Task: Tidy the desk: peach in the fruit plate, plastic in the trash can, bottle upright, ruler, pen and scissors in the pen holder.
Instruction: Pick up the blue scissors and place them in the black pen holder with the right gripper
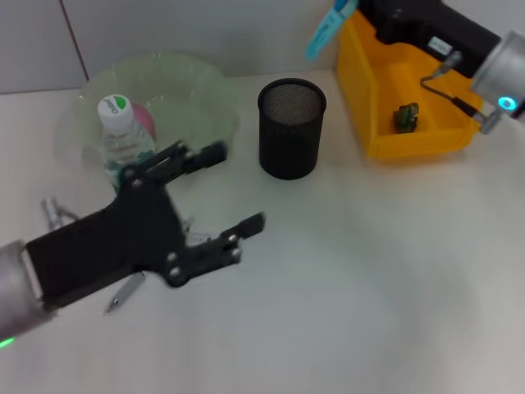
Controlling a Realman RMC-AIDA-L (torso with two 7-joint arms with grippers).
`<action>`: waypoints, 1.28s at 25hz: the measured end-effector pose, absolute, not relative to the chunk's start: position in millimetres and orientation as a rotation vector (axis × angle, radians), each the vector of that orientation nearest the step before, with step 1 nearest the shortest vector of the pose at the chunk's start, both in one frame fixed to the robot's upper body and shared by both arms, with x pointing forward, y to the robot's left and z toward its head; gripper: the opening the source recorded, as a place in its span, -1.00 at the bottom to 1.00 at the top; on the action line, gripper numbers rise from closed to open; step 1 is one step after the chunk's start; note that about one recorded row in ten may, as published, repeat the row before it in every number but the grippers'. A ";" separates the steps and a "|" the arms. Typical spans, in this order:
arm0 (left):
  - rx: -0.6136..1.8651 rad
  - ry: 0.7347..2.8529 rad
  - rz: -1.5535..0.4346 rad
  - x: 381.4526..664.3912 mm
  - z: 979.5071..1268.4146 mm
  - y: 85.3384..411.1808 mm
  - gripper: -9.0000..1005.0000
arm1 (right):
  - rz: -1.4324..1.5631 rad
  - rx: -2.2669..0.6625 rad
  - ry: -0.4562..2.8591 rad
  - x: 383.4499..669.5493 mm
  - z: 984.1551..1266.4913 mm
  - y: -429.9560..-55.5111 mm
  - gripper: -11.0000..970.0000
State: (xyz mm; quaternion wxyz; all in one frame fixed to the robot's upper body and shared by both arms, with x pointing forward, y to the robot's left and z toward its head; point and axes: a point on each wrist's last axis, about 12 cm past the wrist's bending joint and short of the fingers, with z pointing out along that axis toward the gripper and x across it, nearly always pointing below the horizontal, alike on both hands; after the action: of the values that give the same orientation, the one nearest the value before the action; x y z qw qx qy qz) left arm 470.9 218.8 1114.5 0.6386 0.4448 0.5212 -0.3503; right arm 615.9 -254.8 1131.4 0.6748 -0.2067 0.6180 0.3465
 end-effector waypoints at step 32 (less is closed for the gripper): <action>0.893 1.180 -0.891 449.8 1079.5 257.0 0.57 | 0.632 -0.629 1.567 627.4 1096.0 -211.5 -0.77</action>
State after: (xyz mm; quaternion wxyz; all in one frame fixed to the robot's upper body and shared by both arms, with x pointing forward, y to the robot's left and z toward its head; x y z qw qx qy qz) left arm 449.8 257.0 1079.5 0.6497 0.3930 0.5195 -0.3920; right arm 627.4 -211.5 1096.0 0.6204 -0.2737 0.6816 0.2751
